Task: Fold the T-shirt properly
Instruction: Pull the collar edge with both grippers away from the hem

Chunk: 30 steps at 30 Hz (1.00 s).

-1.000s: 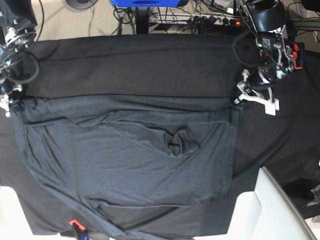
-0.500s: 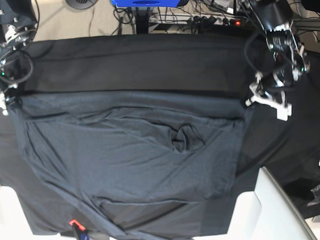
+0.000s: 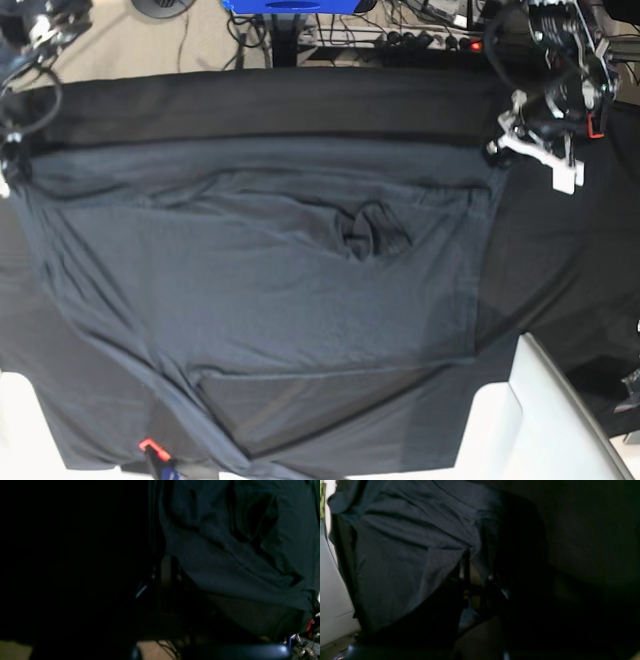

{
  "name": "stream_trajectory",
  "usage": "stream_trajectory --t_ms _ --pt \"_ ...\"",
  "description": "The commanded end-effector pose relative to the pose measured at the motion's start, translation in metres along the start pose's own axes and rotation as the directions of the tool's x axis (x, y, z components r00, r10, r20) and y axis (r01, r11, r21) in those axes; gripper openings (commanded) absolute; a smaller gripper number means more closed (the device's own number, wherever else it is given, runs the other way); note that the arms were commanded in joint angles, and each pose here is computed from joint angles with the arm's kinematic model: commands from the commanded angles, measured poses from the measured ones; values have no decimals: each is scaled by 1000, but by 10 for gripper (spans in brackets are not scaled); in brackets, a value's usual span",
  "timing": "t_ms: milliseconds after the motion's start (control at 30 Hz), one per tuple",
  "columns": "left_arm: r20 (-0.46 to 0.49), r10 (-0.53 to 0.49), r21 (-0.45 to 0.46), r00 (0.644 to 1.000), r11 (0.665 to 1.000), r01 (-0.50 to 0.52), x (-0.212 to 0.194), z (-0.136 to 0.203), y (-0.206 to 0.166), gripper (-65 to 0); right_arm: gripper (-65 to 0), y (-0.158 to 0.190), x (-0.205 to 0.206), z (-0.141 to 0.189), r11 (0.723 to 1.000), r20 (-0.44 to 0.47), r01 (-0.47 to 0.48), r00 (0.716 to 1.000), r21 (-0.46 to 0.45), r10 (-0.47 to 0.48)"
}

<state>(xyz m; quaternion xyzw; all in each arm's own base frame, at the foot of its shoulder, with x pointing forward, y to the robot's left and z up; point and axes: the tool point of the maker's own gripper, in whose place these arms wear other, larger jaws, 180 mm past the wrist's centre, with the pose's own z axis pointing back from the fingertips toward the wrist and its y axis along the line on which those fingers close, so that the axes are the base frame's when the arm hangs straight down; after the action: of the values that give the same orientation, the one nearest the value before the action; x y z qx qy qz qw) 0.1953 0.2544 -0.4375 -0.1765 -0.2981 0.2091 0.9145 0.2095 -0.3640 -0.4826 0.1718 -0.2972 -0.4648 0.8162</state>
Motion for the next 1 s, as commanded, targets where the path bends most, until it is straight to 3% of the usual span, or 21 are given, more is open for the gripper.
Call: stream_trajectory --t_ms 0,467,967 --pt "32 -19 2 999 1000 19 9 7 0 -650 -648 1 25 9 1000 62 -26 998 0 26" --pt "-22 12 78 1000 997 -10 -32 36 26 -650 -647 -44 -1 28 995 7 -30 999 -92 31" --pt "-30 13 83 999 997 -10 -36 36 28 -650 -648 -55 -23 29 994 -27 -15 1000 -109 12"
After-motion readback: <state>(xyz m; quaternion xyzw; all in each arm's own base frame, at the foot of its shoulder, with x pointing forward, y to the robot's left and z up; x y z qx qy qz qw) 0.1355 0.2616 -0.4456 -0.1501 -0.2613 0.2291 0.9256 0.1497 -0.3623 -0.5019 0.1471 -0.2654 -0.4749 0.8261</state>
